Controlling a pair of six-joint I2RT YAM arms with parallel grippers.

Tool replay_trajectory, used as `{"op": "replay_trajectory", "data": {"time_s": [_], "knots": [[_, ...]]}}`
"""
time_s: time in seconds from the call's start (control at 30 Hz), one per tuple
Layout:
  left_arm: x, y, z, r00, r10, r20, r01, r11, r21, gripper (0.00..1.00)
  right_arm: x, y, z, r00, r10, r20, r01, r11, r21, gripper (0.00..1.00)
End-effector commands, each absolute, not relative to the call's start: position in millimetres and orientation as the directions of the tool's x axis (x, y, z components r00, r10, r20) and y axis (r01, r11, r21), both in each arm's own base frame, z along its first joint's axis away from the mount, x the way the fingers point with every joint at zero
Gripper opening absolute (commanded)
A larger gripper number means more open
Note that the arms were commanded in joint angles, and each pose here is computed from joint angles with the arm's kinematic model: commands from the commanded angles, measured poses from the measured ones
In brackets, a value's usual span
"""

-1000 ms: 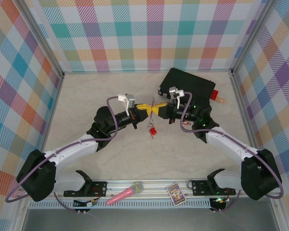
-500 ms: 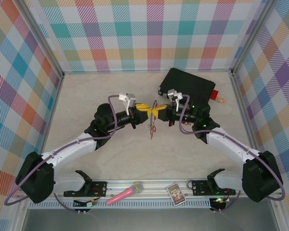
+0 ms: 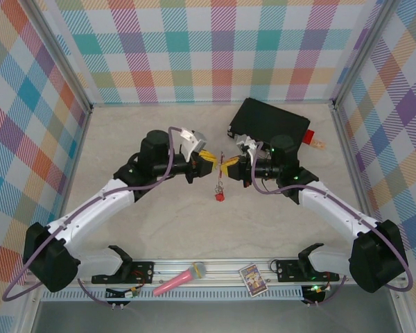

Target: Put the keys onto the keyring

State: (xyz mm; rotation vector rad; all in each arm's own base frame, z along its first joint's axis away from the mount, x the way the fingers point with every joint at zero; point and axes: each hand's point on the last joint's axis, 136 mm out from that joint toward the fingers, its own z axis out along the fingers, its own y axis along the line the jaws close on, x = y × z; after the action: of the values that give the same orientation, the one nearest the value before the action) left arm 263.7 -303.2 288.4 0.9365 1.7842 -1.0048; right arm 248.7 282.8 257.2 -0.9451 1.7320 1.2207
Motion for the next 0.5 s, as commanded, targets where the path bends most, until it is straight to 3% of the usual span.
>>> {"op": "replay_trajectory", "data": {"time_s": [0.0, 0.47], "knots": [[259.8, -301.0, 280.3, -0.386, 0.253, -0.887, 0.881, 0.386, -0.274, 0.20, 245.8, 284.5, 272.1, -0.349, -0.116, -0.930, -0.920, 0.233, 0.316, 0.00], [255.7, -299.7, 275.4, -0.348, 0.315, -0.883, 0.903, 0.365, -0.226, 0.23, 241.5, 290.9, 269.6, -0.360, -0.130, -0.924, -0.924, 0.188, 0.333, 0.00]]}}
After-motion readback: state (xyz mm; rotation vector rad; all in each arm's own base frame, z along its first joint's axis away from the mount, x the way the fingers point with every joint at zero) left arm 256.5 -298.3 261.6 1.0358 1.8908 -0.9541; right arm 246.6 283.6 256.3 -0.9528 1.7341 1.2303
